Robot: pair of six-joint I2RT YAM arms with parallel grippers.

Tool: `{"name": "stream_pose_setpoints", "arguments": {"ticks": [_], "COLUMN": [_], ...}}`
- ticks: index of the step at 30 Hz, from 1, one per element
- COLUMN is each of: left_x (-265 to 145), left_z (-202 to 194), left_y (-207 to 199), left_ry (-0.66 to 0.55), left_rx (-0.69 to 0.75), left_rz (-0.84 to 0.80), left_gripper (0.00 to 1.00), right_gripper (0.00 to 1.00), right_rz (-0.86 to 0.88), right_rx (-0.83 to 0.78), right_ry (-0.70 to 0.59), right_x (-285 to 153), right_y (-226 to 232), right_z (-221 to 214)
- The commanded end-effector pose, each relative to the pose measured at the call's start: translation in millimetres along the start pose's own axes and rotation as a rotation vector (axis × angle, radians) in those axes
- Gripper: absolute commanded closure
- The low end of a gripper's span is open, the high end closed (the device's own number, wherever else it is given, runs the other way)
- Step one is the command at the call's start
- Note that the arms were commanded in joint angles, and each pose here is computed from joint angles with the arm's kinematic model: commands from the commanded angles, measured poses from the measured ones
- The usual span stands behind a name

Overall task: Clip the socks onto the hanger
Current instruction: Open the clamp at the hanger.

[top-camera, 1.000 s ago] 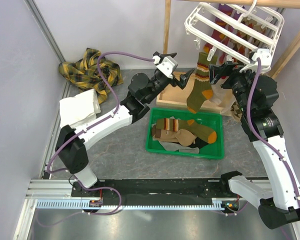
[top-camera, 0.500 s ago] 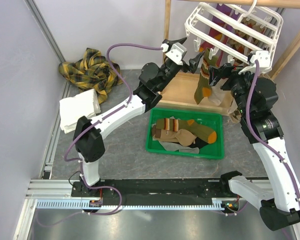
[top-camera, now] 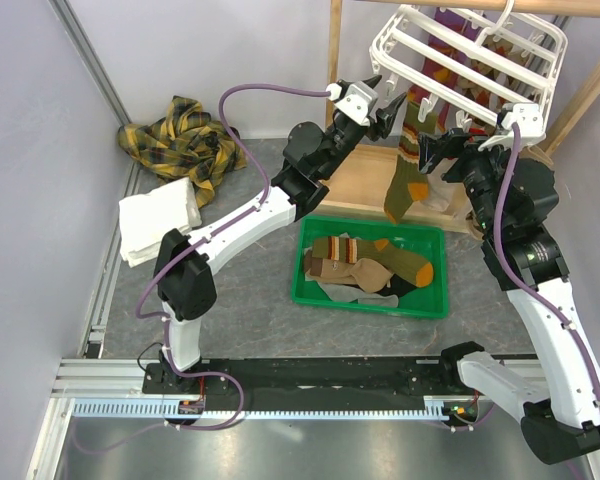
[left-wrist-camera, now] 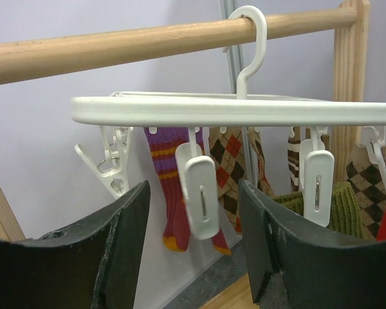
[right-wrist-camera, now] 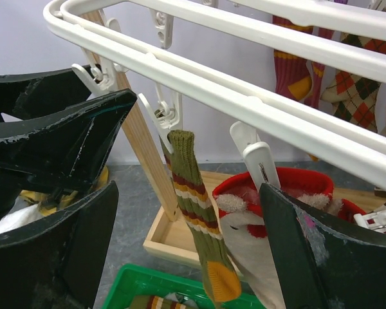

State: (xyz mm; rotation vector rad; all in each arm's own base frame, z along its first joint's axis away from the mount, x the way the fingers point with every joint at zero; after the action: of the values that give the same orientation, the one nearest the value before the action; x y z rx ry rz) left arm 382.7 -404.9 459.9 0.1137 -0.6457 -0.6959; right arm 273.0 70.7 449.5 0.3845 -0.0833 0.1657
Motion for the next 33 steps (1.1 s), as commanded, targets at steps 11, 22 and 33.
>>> {"name": "stream_pose_setpoints", "arguments": {"ticks": [11,22,33], "left_x": [6.9,7.4,-3.2], "left_z": [-0.5,3.1,4.1], "left_y": [2.5,2.2,-8.9], "left_ry": [-0.025,-0.040,-0.030], "left_rx": [0.006,0.009,-0.032], "left_rz": [0.027,0.018,-0.063], "left_gripper": [0.44,0.72,0.96], "right_gripper": [0.02,0.02,0.02], "right_rz": [0.015,0.024,0.072], "right_rx": [-0.009,-0.011,-0.002], "right_ry": [-0.046,-0.052,-0.067], "right_x": [-4.2,-6.9,-15.9], "right_y": [3.7,5.4,12.7], "right_z": [8.8,10.2,17.3]}}
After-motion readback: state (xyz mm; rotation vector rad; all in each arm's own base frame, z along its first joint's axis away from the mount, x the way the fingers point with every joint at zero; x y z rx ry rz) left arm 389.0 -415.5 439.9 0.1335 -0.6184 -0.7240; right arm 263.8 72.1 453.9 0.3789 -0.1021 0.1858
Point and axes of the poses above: each gripper's point midway between its finger pads, its own x axis out along the fingers, its own y axis along the line the jaws close on, z = x × y, the point moved 5 cm from there along -x, back along the fingers, and after that the axes turned 9 degrees about x, right-handed, at the moved point
